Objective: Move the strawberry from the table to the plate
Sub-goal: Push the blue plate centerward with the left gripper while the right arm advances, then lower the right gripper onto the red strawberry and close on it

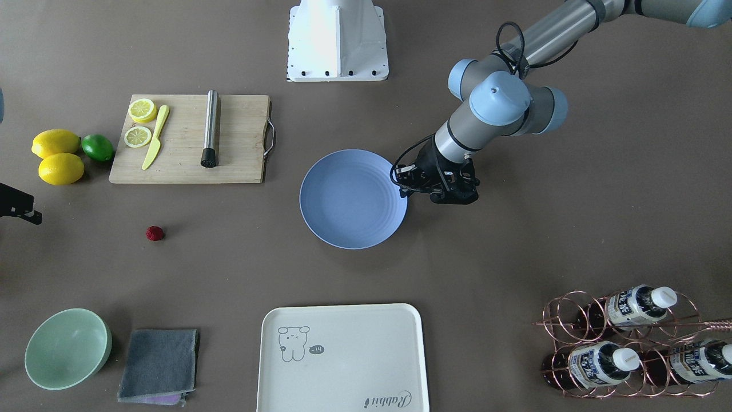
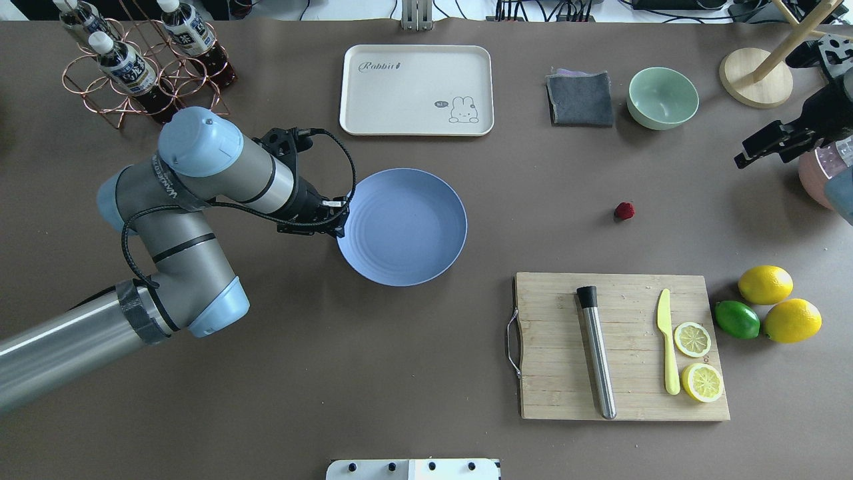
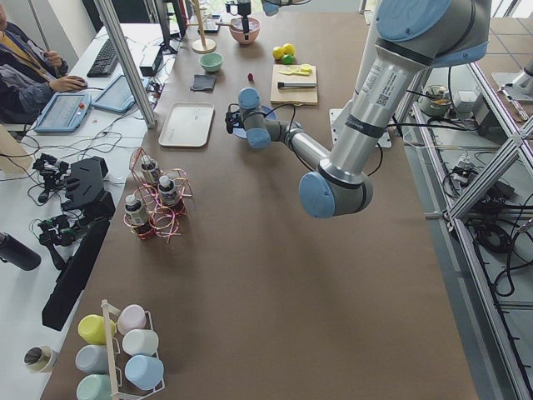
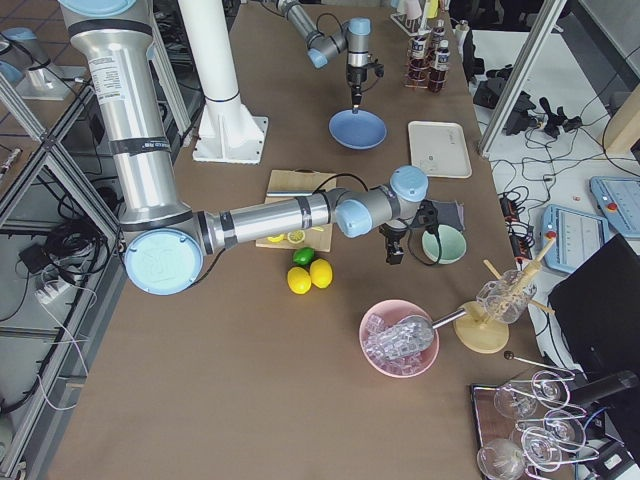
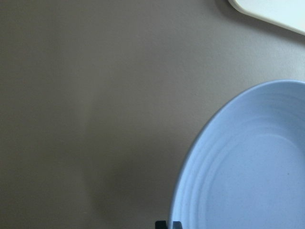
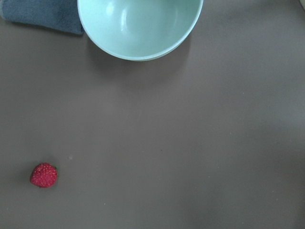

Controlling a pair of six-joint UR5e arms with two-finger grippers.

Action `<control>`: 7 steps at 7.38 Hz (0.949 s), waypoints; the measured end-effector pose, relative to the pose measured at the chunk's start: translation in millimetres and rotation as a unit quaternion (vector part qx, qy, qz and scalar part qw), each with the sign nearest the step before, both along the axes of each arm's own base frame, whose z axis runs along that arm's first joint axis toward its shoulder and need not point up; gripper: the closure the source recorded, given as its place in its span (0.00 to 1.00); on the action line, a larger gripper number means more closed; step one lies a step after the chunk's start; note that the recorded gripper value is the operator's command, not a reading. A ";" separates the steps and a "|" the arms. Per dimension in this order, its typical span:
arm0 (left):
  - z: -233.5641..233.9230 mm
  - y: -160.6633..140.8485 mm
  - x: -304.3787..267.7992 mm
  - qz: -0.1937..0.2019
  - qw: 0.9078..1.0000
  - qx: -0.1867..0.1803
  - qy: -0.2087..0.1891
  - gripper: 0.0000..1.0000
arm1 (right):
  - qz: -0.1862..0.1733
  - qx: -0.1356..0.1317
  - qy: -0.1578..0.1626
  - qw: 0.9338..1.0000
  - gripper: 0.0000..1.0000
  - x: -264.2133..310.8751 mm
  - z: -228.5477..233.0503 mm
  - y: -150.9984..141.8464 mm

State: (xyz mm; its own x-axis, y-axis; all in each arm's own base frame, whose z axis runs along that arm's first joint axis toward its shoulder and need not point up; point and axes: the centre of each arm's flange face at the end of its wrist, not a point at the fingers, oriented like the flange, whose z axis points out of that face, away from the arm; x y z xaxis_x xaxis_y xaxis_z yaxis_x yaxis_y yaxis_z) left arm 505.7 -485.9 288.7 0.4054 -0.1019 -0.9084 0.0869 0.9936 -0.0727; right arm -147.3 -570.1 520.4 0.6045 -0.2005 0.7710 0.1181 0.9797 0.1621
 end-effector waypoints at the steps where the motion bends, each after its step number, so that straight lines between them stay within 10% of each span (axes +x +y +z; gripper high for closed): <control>1: 0.2 1.3 7.7 0.000 1.000 -0.001 -0.006 0.19 | -0.001 0.001 -0.001 1.000 0.01 -7.0 -6.5 -2.7; 7: -0.4 -9.7 -2.9 -0.017 1.000 -0.001 -0.007 0.10 | 0.012 -0.007 0.006 1.000 0.01 -107.1 -71.6 -9.4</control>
